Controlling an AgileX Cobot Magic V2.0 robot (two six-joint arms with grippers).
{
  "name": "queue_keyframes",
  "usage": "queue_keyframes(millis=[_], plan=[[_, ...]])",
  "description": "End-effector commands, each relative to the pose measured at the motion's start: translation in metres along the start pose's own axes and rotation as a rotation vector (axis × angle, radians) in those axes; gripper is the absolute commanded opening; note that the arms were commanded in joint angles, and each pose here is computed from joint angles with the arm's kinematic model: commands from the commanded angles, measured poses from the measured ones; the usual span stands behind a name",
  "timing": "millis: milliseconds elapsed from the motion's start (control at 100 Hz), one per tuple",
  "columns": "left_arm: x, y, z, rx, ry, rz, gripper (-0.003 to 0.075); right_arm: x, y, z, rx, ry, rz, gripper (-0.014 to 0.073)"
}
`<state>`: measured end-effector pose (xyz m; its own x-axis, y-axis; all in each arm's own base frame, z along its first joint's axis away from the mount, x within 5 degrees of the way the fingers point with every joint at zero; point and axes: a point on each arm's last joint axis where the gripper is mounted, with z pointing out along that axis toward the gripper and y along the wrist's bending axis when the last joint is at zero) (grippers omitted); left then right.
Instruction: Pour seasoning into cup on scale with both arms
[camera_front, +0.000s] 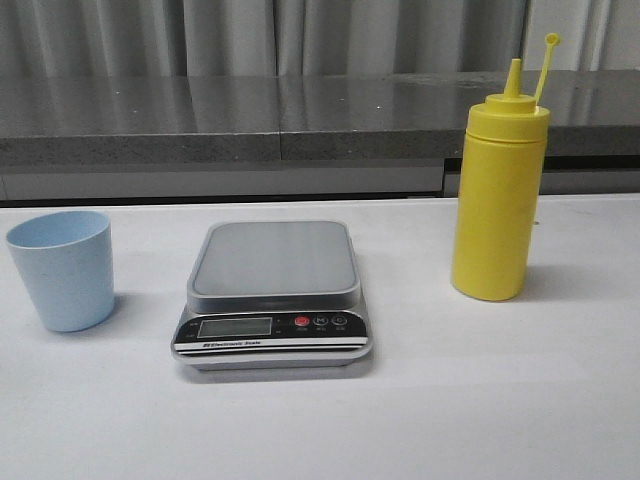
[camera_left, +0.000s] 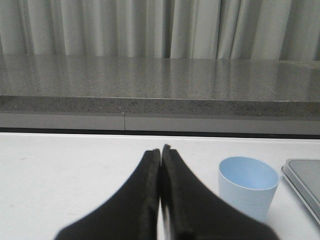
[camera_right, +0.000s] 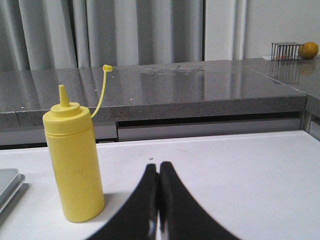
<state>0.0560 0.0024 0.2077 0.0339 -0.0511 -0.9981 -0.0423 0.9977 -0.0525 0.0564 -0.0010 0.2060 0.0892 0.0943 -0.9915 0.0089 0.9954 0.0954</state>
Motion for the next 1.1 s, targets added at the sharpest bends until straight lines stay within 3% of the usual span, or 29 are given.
queue_keyframes(millis=[0,790,1090], plan=[[0.003,0.001,-0.002,0.0,-0.083,-0.011,-0.002,-0.014,0.002,-0.003,-0.014,-0.116,-0.003,-0.0068],[0.002,0.001,-0.002,0.0,-0.092,-0.011,-0.002,-0.014,0.002,-0.003,-0.014,-0.116,-0.003,-0.0068],[-0.024,-0.001,-0.005,0.004,-0.117,-0.011,-0.002,-0.014,0.002,-0.003,-0.014,-0.116,-0.003,-0.0068]])
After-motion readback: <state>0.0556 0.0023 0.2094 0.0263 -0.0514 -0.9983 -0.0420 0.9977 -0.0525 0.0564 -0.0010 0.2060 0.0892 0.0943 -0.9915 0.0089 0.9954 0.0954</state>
